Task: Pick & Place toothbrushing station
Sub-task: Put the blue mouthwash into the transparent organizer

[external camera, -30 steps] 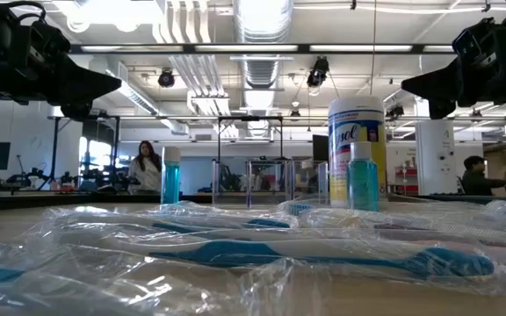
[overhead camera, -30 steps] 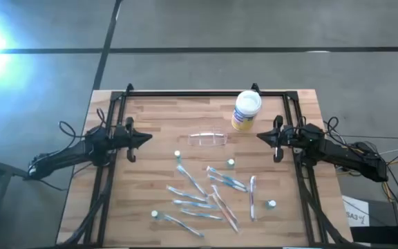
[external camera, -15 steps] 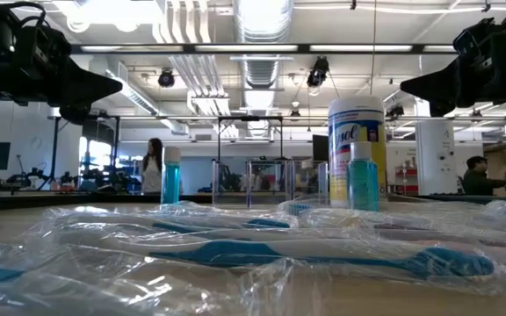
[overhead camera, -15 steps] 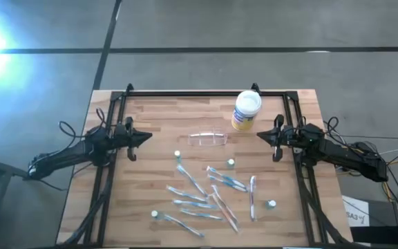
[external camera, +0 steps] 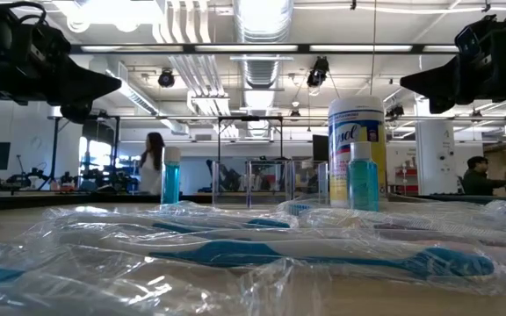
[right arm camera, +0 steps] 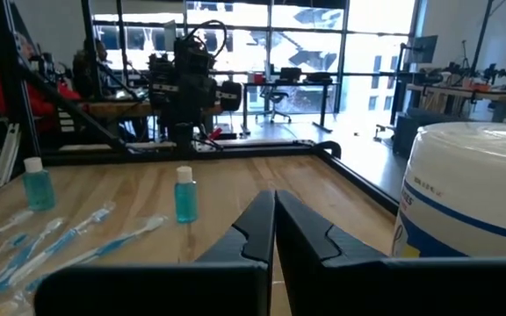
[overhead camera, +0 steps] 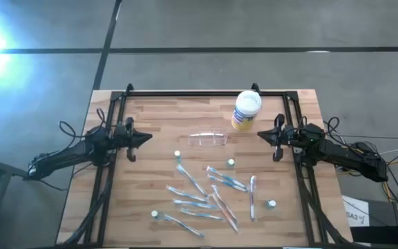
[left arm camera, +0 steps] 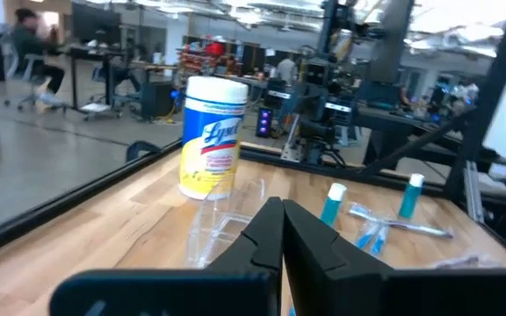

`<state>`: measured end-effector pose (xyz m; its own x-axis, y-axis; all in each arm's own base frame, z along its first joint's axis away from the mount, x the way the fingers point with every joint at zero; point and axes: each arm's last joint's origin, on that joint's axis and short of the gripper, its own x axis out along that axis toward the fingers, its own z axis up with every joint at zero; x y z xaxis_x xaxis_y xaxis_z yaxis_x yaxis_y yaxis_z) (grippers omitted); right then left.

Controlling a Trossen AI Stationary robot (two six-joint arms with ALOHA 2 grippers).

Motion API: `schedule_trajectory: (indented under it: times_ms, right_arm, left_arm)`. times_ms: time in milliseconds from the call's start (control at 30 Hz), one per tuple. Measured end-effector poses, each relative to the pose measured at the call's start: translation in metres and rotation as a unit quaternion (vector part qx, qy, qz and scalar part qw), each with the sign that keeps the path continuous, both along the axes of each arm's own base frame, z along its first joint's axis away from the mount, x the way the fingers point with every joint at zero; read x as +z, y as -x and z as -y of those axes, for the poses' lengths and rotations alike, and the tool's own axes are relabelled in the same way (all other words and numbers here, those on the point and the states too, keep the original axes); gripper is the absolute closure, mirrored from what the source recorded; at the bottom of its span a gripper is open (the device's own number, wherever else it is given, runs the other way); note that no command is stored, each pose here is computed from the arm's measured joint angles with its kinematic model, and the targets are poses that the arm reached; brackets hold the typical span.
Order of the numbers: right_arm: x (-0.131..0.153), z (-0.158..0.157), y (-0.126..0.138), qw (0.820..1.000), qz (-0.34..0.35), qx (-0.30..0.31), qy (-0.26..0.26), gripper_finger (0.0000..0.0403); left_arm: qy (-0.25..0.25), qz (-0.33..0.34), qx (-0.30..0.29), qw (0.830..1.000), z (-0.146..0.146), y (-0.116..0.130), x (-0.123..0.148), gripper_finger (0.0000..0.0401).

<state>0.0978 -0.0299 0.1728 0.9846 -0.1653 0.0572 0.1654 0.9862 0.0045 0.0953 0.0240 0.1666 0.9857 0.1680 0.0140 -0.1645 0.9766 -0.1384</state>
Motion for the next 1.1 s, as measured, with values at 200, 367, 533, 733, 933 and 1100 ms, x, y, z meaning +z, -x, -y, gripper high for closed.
schedule_trajectory:
  times_ms: [200, 367, 533, 733, 933, 1100]
  right_arm:
    - [0.000, 0.000, 0.000, 1.000, -0.006, -0.001, 0.025, 0.0394]
    - [0.000, 0.000, 0.000, 0.999, -0.007, -0.002, 0.040, 0.0394]
    - [0.000, 0.000, 0.000, 0.999, -0.005, -0.002, 0.035, 0.0394]
    - [0.000, 0.000, 0.000, 0.999, -0.004, -0.002, 0.034, 0.0394]
    - [0.000, 0.000, 0.000, 0.999, -0.004, -0.002, 0.034, 0.0394]
    - [0.000, 0.000, 0.000, 0.999, -0.003, -0.002, 0.034, 0.0394]
  left_arm:
    - [-0.018, 0.002, -0.003, 1.000, 0.000, 0.000, 0.001, 0.0393]
    - [-0.041, 0.064, -0.010, 0.997, 0.001, 0.001, 0.014, 0.0388]
    - [-0.075, 0.112, -0.010, 0.991, 0.003, 0.006, 0.044, 0.0394]
    - [-0.115, 0.124, -0.017, 0.985, 0.004, 0.007, 0.089, 0.0394]
    - [-0.096, 0.066, -0.021, 0.993, -0.002, -0.012, 0.130, 0.0398]
    - [-0.075, -0.029, -0.023, 0.997, -0.011, -0.043, 0.157, 0.0393]
